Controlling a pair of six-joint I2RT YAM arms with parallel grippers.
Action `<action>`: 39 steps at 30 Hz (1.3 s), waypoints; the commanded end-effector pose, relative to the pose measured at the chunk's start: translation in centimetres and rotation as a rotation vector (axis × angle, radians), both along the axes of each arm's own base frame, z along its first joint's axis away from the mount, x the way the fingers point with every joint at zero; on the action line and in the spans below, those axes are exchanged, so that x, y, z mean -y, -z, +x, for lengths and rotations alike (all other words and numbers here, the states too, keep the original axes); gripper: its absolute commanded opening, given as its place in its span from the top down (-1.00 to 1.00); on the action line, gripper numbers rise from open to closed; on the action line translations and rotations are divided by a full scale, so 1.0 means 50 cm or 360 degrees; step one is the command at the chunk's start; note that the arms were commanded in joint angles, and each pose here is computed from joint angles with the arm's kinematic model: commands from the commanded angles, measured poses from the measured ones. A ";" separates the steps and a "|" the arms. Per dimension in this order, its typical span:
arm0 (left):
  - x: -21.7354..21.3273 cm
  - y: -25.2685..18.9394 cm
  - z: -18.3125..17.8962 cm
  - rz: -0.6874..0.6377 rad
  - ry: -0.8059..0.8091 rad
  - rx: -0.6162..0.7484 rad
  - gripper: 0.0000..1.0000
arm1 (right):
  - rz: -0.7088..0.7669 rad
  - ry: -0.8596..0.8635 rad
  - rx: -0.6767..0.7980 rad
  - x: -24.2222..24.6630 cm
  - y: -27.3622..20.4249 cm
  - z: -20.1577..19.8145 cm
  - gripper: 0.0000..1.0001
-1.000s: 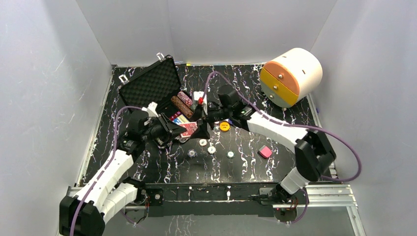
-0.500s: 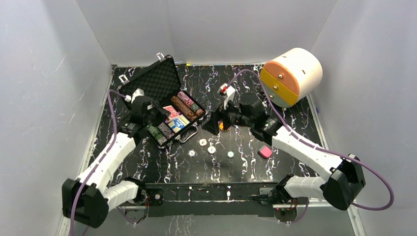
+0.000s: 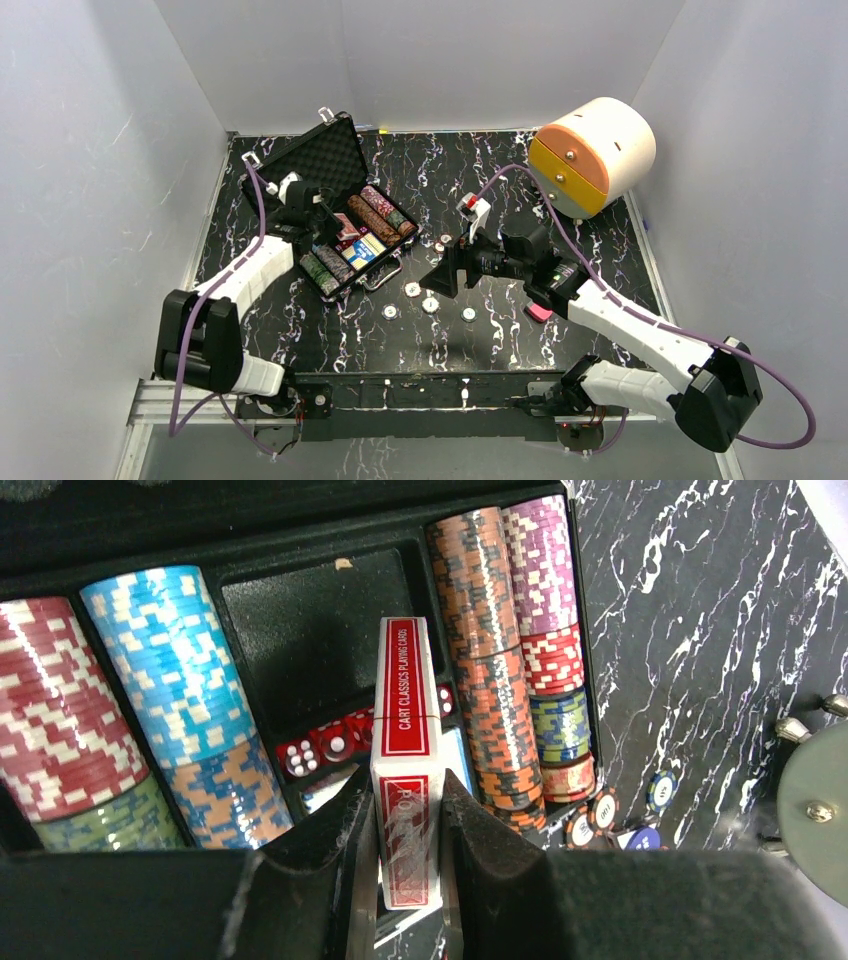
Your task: Pack up texas hold em set
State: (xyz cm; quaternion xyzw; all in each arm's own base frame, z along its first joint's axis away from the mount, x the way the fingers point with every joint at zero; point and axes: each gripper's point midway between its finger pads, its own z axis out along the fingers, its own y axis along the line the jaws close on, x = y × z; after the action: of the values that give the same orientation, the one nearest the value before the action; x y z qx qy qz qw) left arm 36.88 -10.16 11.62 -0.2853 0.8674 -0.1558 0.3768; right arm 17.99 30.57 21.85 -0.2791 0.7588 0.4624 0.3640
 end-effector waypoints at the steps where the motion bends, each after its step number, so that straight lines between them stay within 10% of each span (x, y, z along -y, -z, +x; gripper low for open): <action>1: 0.005 -0.064 0.054 -0.0044 0.0028 0.0218 1.00 | 0.0111 -0.0089 0.0080 -0.009 -0.045 -0.014 -0.81; 27: -0.016 -0.005 0.089 0.0050 0.0041 0.0170 1.00 | 0.0116 -0.0201 0.0046 -0.020 -0.046 -0.032 -0.82; 39: -0.025 0.015 0.090 0.0050 -0.0015 0.0083 0.03 | 0.0109 -0.0191 0.0058 -0.017 -0.047 -0.031 -0.85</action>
State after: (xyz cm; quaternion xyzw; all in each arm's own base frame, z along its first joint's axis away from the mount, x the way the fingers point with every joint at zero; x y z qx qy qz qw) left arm 39.92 -9.45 8.84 -0.2704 0.8708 -0.1507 0.3820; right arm 16.24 31.13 21.61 -0.3083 0.7463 0.4914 0.3264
